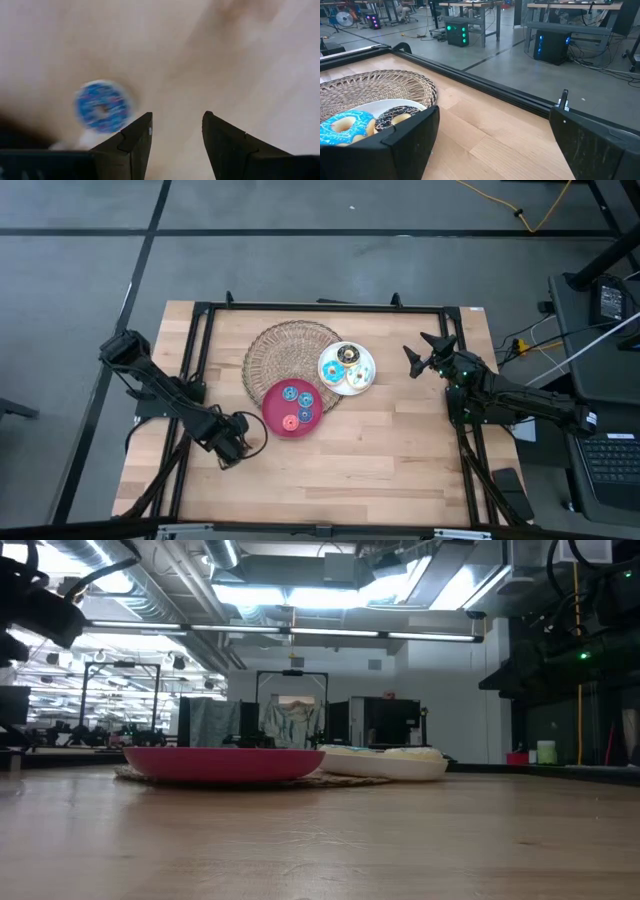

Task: Pick & Place donuts
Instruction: Put the blue donut on the pink plate

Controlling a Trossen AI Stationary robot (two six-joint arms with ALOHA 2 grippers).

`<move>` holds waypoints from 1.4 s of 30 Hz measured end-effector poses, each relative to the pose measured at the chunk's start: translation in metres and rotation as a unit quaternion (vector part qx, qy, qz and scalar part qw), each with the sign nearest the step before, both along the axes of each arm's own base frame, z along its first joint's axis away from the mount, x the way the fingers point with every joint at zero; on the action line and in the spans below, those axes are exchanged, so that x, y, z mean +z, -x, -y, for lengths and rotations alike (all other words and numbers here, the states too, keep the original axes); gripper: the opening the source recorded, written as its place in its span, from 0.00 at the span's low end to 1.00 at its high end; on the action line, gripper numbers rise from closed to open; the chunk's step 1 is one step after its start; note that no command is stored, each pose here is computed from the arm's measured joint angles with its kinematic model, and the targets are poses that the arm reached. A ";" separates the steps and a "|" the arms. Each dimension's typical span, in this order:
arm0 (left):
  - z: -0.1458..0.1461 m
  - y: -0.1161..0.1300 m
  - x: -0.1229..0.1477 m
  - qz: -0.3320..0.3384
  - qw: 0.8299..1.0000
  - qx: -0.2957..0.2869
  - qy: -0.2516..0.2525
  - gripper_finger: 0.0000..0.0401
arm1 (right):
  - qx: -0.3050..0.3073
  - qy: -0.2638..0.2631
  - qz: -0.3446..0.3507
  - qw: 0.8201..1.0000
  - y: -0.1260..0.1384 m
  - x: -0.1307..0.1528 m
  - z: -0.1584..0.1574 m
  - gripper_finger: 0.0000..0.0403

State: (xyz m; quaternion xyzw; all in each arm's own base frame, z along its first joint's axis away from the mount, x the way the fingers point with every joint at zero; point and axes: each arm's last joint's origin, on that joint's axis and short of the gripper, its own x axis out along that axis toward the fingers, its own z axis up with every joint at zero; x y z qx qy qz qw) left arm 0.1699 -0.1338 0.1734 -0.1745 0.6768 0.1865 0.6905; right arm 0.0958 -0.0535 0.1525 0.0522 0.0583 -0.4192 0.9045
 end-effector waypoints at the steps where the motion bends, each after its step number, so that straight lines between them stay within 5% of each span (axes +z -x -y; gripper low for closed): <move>1: -0.003 0.003 0.002 -0.008 1.000 -0.006 -0.009 0.41 | 0.000 0.000 0.000 1.000 0.000 0.000 0.000 0.93; 8: -0.010 0.021 0.010 -0.046 0.995 -0.054 -0.070 0.40 | 0.000 0.000 0.000 1.000 0.000 0.000 0.000 0.93; 42: 0.013 0.017 -0.025 -0.053 0.982 -0.107 -0.147 0.40 | 0.000 0.000 0.000 1.000 0.000 0.000 0.000 0.93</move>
